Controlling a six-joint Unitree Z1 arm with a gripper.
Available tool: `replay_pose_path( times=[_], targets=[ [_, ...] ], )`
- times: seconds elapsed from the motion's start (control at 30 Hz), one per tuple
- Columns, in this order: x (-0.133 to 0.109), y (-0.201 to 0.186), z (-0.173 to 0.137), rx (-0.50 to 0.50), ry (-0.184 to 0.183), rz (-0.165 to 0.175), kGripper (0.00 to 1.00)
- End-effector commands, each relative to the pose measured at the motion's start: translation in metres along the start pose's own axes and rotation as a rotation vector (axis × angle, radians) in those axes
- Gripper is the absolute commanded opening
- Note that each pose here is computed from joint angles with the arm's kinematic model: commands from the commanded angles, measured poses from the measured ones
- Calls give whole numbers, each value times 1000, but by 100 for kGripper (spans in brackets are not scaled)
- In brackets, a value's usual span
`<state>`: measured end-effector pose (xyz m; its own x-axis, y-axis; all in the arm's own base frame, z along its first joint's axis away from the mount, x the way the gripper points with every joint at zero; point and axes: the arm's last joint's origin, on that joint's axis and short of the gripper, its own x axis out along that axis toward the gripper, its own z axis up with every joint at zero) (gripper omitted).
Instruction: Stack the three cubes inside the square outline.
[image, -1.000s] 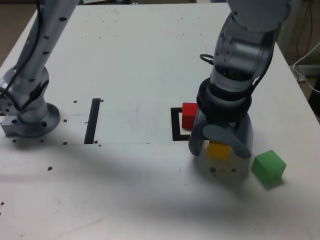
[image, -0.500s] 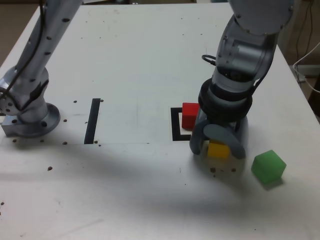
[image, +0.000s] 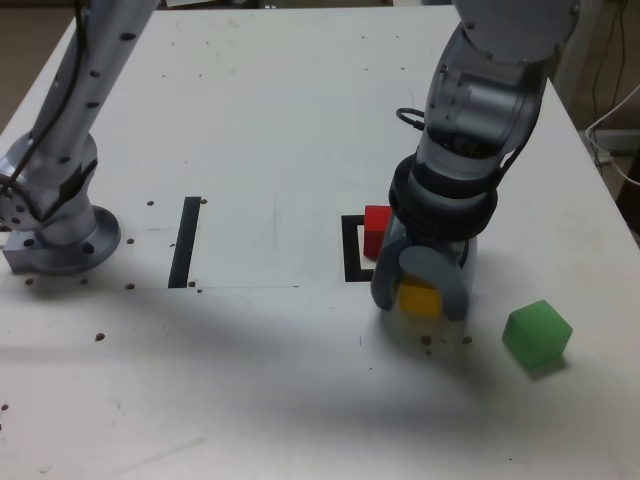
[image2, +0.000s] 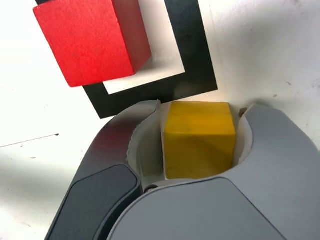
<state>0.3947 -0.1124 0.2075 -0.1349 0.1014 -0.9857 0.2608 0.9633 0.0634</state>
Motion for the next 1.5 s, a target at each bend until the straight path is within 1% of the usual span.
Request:
replay_pose_path(
  times=[0.0, 0.07, 0.13, 0.2, 0.27, 0.37, 0.5, 0.57, 0.67, 0.8, 0.9, 1.07, 1.3, 1.47],
  targets=[
    [-7, 1, -3, -4, -15, -1, 40],
    [-11, 1, -5, -5, -18, -1, 33],
    [-14, 1, -8, -5, -12, -8, 27],
    [-17, 1, -11, -5, -7, -20, 25],
    [-19, 0, -14, -4, -6, -31, 24],
    [-27, -2, -19, 2, -23, -33, 24],
    [-44, -2, -31, 7, -53, -15, 24],
    [-52, 0, -38, 2, -62, -5, 24],
    [-61, 7, -48, -15, -65, 3, 24],
    [-68, 24, -60, -55, -55, 6, 24],
    [-67, 40, -65, -83, -42, 6, 24],
    [-58, 67, -65, -119, -12, -4, 24],
    [-52, 86, -65, -140, -11, -11, 24],
    [-42, 89, -65, -145, 1, -21, 24]
  ],
)
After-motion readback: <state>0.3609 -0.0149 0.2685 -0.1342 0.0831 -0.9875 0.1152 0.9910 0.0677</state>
